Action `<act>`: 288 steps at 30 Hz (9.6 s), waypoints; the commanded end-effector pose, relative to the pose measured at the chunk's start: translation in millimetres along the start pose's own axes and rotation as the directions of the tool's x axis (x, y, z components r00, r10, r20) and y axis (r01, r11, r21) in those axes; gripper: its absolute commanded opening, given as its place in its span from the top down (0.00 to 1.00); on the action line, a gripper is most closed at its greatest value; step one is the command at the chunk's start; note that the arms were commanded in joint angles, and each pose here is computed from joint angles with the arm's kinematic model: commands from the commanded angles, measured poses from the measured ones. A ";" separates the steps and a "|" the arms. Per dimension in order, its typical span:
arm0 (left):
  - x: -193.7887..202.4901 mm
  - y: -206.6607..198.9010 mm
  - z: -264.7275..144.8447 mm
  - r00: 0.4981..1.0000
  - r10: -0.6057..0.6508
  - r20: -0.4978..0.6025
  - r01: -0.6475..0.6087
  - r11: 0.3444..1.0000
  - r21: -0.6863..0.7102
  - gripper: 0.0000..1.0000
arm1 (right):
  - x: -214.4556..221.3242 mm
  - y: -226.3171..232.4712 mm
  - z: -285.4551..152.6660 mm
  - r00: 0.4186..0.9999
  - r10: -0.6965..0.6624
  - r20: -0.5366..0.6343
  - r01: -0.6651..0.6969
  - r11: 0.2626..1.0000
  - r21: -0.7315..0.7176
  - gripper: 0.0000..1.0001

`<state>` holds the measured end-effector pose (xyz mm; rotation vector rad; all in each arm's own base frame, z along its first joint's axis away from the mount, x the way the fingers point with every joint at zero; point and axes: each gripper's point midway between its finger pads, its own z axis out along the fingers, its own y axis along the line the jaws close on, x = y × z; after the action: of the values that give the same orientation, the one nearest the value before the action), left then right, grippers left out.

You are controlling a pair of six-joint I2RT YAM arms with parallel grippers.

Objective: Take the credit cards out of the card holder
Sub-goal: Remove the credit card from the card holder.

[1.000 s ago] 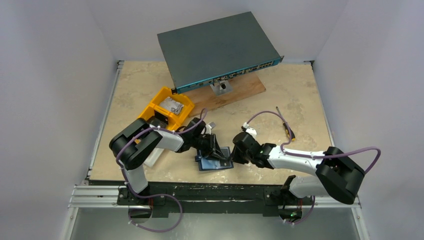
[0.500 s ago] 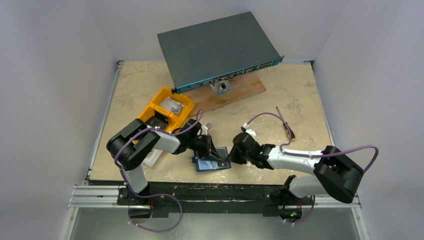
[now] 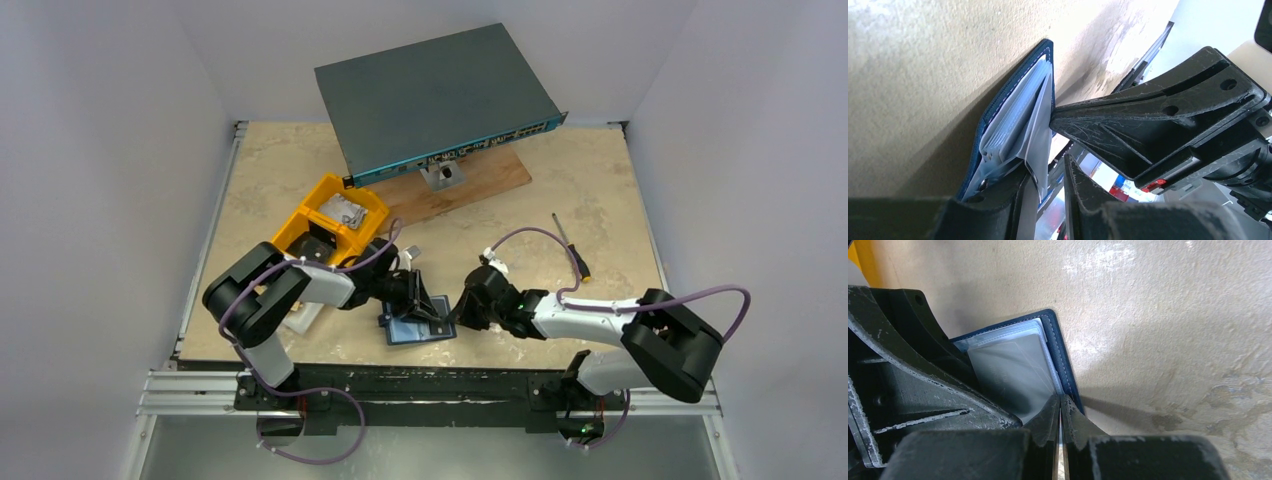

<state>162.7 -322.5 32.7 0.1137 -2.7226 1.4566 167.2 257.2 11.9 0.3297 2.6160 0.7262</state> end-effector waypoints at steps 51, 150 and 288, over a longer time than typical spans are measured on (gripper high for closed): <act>9.8 48.2 -39.3 0.996 0.011 0.088 -0.001 0.993 -0.114 0.70 | 40.9 -82.2 -1.5 0.990 -0.043 -0.137 0.077 0.963 0.257 1.00; 8.6 56.3 -43.2 0.996 -0.014 0.088 0.023 0.994 -0.111 0.99 | -4.2 8.7 15.9 0.986 -0.164 -0.002 0.162 0.974 0.157 1.00; 3.3 91.9 -62.4 0.969 -0.114 0.220 0.163 0.962 -0.221 0.75 | -18.0 45.5 -11.3 0.952 -0.303 0.053 0.301 0.953 0.037 0.86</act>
<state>157.6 -240.9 18.8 0.3926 -2.8619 1.3428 177.2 273.0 31.4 0.0013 2.5973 0.5549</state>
